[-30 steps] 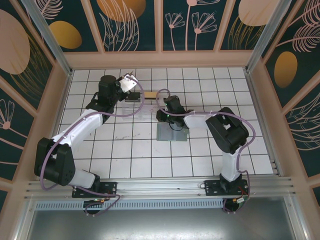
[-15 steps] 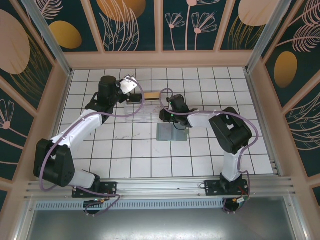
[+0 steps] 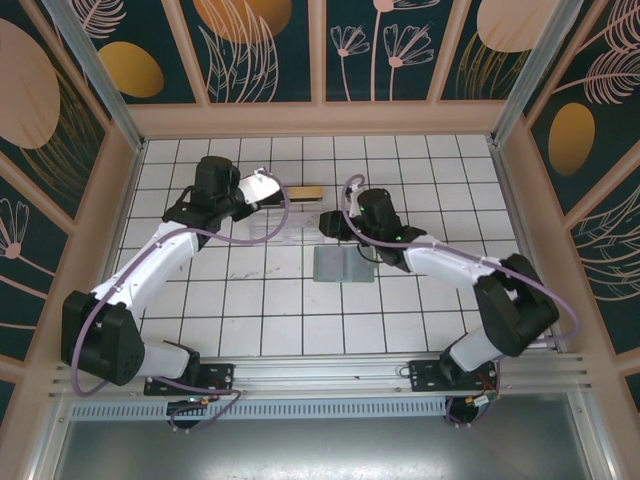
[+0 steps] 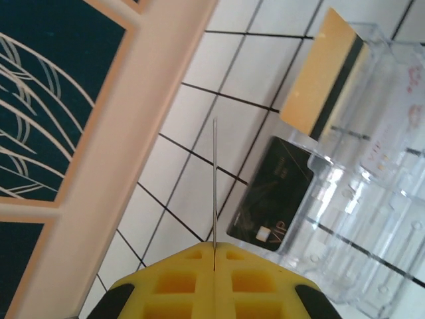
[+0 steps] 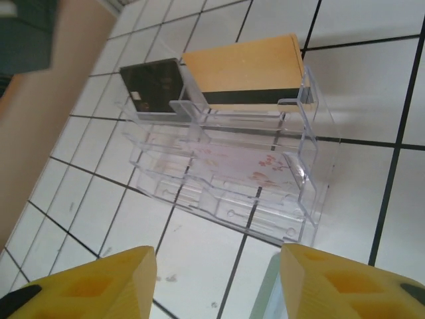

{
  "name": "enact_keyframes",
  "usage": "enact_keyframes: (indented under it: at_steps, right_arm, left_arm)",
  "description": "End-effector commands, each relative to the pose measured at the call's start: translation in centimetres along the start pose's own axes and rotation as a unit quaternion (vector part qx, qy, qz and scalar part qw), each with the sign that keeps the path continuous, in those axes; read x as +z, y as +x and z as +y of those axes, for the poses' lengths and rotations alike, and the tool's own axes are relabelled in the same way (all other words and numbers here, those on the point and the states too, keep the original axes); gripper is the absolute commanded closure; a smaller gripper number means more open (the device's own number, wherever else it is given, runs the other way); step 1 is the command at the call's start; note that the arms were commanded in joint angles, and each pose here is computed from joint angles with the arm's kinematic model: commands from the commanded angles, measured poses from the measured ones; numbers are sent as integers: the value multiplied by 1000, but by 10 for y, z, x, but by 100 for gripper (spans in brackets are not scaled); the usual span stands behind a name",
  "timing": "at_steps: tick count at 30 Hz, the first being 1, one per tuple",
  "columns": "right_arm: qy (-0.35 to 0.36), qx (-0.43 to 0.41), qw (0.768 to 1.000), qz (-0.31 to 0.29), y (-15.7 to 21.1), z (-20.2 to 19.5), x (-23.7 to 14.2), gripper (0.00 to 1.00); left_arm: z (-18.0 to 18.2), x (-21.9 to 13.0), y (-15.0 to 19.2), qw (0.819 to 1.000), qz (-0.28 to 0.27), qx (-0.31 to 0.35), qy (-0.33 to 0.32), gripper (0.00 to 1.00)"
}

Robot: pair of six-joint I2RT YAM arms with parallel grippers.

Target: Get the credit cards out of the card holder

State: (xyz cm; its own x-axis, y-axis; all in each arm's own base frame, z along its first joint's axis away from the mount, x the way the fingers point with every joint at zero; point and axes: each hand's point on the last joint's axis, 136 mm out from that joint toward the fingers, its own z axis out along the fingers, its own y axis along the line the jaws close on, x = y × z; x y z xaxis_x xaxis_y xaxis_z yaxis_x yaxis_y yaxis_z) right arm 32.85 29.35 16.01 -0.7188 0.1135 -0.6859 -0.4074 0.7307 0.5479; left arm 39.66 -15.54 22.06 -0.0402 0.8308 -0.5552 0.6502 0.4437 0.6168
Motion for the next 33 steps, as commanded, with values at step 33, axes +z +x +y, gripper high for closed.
enact_keyframes:
  at_steps: [33]
  right_arm:
    - [-11, 66, 992, -108, -12, -41, -85, 1]
  left_arm:
    - [-34, 44, 32, 986, 77, 114, 92, 100]
